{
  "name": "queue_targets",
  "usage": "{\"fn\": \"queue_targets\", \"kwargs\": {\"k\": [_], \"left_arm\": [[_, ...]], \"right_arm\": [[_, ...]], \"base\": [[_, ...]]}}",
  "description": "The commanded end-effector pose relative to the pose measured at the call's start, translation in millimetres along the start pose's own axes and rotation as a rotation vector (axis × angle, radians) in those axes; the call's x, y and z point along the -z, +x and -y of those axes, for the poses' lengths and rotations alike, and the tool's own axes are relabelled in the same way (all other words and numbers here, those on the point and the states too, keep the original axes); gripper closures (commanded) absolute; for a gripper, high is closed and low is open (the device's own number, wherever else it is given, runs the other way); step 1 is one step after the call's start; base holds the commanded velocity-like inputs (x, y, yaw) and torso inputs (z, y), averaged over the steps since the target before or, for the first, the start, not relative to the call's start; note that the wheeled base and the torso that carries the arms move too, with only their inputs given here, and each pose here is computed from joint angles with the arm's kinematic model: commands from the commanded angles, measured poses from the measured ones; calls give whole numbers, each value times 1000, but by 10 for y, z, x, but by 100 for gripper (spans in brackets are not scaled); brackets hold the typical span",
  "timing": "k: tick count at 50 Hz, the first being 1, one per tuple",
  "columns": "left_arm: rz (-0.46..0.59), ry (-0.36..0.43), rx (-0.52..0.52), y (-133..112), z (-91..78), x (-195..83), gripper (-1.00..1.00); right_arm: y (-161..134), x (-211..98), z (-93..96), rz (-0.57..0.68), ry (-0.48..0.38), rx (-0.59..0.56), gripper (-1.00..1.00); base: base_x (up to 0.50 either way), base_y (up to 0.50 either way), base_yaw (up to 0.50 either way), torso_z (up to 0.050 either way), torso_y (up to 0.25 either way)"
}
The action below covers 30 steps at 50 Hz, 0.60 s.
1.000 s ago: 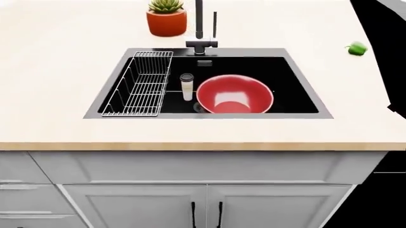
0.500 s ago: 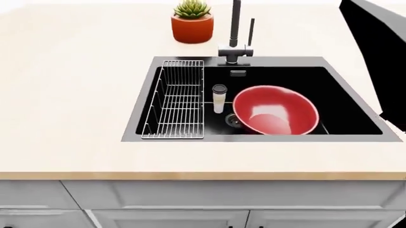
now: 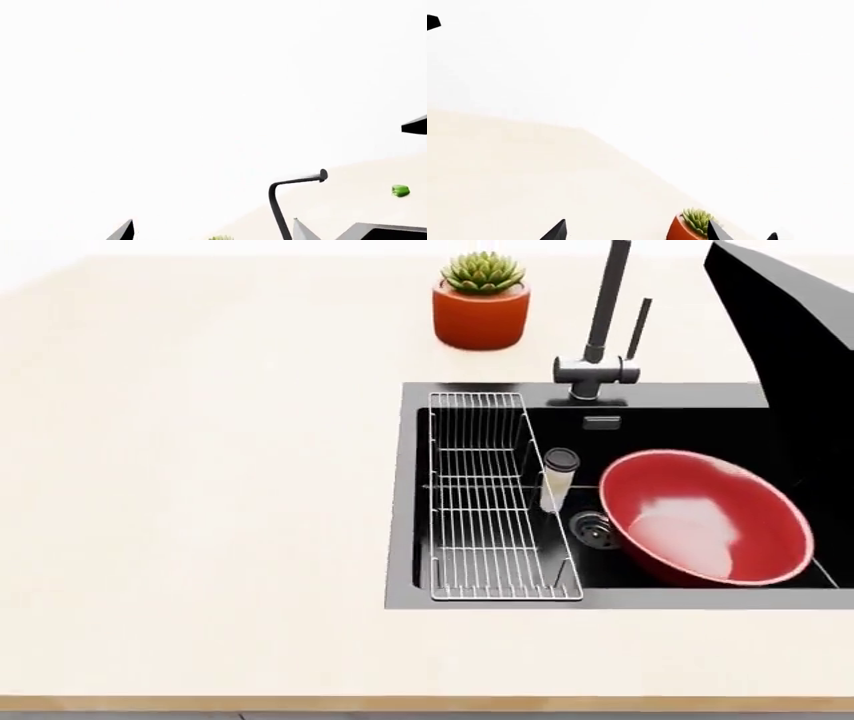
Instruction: Pick the cup and bowl from the sink and place them on the counter for drying.
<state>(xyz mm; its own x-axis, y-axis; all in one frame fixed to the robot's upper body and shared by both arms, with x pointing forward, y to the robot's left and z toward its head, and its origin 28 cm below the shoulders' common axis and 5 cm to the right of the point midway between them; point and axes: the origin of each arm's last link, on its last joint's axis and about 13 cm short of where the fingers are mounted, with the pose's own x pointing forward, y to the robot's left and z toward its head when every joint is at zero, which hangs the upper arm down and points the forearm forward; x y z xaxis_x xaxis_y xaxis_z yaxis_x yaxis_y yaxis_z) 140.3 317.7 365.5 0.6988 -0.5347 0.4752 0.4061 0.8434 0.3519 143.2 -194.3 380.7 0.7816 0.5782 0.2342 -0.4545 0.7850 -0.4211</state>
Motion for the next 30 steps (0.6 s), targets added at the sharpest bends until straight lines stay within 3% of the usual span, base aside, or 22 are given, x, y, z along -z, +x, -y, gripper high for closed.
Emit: {"fn": "queue_targets", "kwargs": {"k": [1,9,30], "left_arm": [[2,2,2,9,3,-3,-100],[5,3,4,11,9,-17,-100],[7,3,6,5,5,-13,-100]], "right_arm": [[3,9,-5,-3,-1,-4,-100],[3,10,-8,2,7,-7,-100],[13,14,-24,11,16,-20,-100]], "base": [[285,489,0,0,0],[287,356,0,0,0],[301,178,0,0,1]]}}
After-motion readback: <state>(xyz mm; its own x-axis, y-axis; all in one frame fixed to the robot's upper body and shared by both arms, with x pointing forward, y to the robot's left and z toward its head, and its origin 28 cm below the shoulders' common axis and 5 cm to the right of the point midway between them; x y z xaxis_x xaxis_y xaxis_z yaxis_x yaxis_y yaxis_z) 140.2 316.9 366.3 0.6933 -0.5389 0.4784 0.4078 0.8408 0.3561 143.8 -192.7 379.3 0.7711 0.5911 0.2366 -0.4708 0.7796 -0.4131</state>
